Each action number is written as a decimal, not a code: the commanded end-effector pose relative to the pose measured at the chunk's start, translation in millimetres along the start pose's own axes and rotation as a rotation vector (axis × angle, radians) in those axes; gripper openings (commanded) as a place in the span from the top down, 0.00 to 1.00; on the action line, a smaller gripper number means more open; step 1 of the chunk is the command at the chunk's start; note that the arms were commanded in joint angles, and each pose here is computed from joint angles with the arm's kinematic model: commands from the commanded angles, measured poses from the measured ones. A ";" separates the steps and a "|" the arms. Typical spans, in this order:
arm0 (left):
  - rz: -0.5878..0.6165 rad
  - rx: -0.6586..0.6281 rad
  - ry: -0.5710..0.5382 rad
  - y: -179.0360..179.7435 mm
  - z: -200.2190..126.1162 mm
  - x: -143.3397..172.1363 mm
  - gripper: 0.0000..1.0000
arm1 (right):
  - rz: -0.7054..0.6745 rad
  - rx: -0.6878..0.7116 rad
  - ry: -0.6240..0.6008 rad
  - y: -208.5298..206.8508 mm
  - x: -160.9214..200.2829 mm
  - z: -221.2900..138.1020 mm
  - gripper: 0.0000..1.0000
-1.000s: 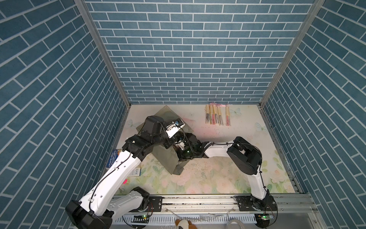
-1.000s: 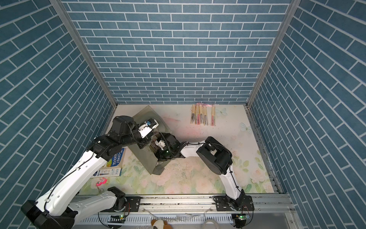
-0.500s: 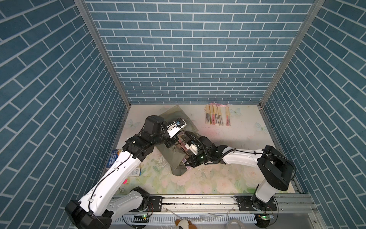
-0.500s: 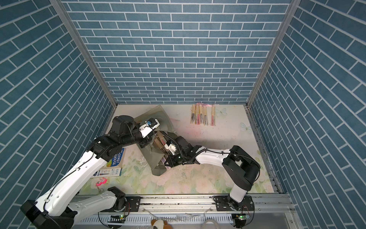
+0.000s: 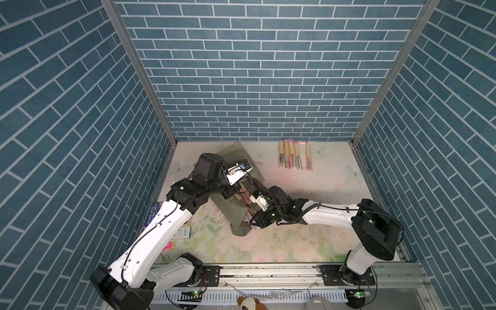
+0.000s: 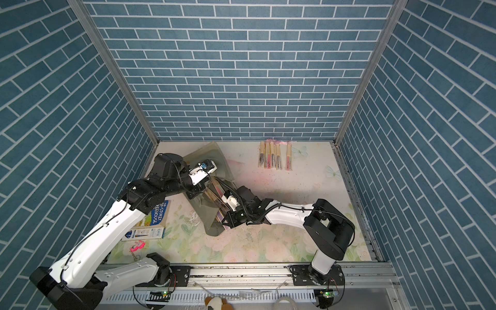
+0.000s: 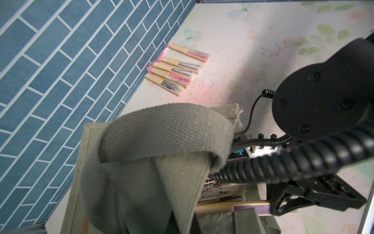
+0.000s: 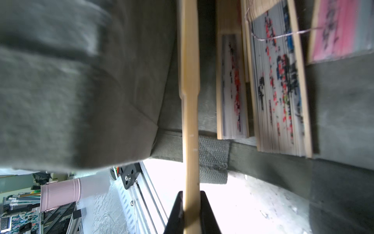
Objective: Take out the folding fans from the tote bags
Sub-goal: Pick up the folding fan from the canvas bag, then place the folding fan at the center of the board.
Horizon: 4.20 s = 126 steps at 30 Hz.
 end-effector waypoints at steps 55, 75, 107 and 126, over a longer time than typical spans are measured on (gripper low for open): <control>0.109 0.007 0.004 27.4 13.1 39.0 1.00 | -0.148 0.003 -0.038 6.6 -15.7 -42.6 0.99; 0.101 -0.044 -0.019 26.8 8.4 43.3 1.00 | -0.451 -0.063 -0.372 53.0 27.3 -158.1 1.00; 0.120 -0.064 -0.045 23.5 5.4 46.2 1.00 | 0.422 0.314 -0.620 -327.3 -156.6 -291.1 1.00; 0.117 -0.053 -0.047 21.5 6.9 47.1 1.00 | 0.606 0.223 -0.361 -421.5 -128.2 -250.0 1.00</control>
Point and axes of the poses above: each gripper's point midway between its finger pads, its own z axis out along the fingers, its own y axis along the line the jaws close on, x = y × z, the point moved 2 cm from there along -z, back along the fingers, and after that the axes turned 2 degrees about -z, right-handed, at the moved point
